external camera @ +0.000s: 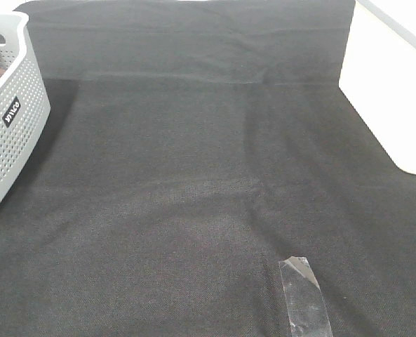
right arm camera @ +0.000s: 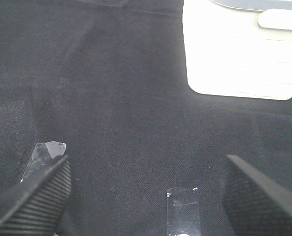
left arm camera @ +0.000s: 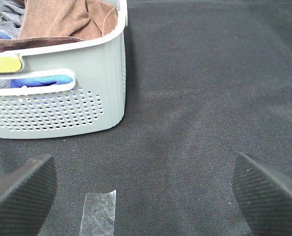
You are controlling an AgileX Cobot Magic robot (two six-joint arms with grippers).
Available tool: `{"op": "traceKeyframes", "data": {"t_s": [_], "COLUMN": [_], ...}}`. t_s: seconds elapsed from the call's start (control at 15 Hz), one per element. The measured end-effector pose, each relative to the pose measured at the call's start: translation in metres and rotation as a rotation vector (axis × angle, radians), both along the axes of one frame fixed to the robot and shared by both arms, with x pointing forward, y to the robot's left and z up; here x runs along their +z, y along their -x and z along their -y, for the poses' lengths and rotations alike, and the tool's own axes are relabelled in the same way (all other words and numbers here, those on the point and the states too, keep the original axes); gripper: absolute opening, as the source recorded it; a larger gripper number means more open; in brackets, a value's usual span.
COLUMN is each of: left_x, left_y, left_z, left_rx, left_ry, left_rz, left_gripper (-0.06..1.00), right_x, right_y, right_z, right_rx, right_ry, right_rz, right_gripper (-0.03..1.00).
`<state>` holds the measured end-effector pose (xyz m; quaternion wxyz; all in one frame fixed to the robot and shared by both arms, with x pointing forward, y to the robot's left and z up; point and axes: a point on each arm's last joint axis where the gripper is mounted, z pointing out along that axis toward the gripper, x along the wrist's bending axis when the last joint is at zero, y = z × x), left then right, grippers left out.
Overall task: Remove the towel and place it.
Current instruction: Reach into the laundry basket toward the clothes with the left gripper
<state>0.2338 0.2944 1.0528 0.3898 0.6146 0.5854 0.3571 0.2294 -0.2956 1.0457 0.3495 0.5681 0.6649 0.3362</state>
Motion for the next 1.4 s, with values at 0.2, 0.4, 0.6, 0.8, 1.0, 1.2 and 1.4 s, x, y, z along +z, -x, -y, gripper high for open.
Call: {"op": "traceKeyframes", "data": {"t_s": [0.2,0.4,0.6,0.8,1.0,1.2,1.4], "left_x": [0.0,0.0,-0.0001,-0.0001,-0.0001,-0.0001,-0.0001], "left_y": [0.0,0.0,0.0,0.0,0.0,0.0,0.0], "left_z": [0.0,0.0,-0.0012,-0.0024,-0.0024,-0.0024,-0.0024], "left_rx": [0.0,0.0,0.018,0.035,0.035,0.035,0.035], "left_ry": [0.0,0.0,0.006,0.011,0.011,0.011,0.011], "left_rz": [0.0,0.0,-0.001,-0.002,-0.002,-0.002,-0.002], "left_gripper": [0.9,0.9,0.93,0.99,0.99,0.99,0.99], "right_x": [0.0,0.0,0.0001,0.0001,0.0001,0.0001,0.0001], "right_y": [-0.0003,-0.0003,-0.0002,0.0006,0.0006,0.0006,0.0006], "right_z": [0.0,0.0,-0.0012,-0.0021,-0.0021,-0.0022,-0.0022], "right_rx": [-0.002,-0.007,0.0,0.007,0.007,0.008,0.008], "right_ry": [-0.003,-0.012,-0.023,-0.033,-0.033,-0.034,-0.034], "right_rz": [-0.002,-0.003,-0.003,0.002,0.002,0.002,0.002], "right_gripper": [0.94,0.96,0.97,0.97,0.97,0.97,0.97]}}
